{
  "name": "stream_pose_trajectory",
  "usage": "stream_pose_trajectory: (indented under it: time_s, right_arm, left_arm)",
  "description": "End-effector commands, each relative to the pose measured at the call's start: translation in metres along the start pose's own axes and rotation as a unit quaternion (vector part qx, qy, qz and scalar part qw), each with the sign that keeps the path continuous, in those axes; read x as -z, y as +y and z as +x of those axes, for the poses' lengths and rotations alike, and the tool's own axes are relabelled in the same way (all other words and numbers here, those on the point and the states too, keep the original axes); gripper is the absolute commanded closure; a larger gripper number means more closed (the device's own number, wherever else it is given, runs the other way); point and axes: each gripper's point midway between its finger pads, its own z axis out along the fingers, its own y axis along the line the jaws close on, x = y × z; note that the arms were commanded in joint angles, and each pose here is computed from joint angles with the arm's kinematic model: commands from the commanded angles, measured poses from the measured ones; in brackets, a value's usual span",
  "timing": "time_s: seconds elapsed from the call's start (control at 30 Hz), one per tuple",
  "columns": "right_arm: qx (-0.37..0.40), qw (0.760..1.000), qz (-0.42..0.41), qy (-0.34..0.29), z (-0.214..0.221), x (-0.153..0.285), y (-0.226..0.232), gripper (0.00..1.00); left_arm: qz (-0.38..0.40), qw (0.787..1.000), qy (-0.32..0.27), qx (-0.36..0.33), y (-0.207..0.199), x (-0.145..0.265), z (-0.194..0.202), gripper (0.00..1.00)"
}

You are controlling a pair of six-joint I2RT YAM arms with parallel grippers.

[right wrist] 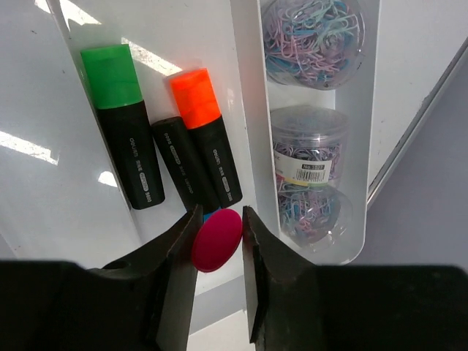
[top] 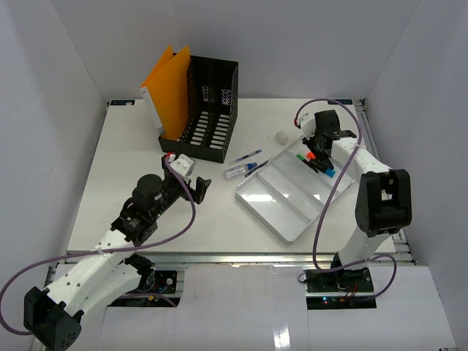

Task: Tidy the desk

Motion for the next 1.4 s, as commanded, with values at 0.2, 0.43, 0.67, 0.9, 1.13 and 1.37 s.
stream_pose_trajectory:
  time_s: [0.2,0.43,0.67,0.9,1.13,1.37]
  right_arm:
    - [0.001,0.994,-0.058,-0.090,-0.063,0.039,-0.003,0.13]
    - [0.043,0.929,-0.292,-0.222,-0.127,0.078,0.086,0.13]
    - [0.049,0.938,-0.296,-0.174,-0.131,0.038,0.101,0.25]
    - [0.063,0.955,-0.249,-0.146,-0.113,0.014,0.089,0.34]
    - [0.070,0.965,-0.233,-0.100,-0.083,-0.017,0.081,0.50]
    - [0.066,0.968,-0.228,-0.076,-0.066,-0.041,0.075,0.55]
  left_arm:
    - [-0.012,1.000,-0.008,-0.010,0.006,0.004,-0.005,0.02]
    - [-0.018,1.000,0.013,-0.012,0.008,0.005,0.006,0.02]
    - [-0.037,0.999,0.017,-0.016,0.015,0.007,0.008,0.02]
    - [-0.032,0.999,0.018,-0.017,0.013,0.006,0.008,0.02]
    - [-0.033,0.999,0.018,-0.020,0.014,0.006,0.008,0.02]
    - [-0.033,0.999,0.019,-0.021,0.014,0.006,0.009,0.02]
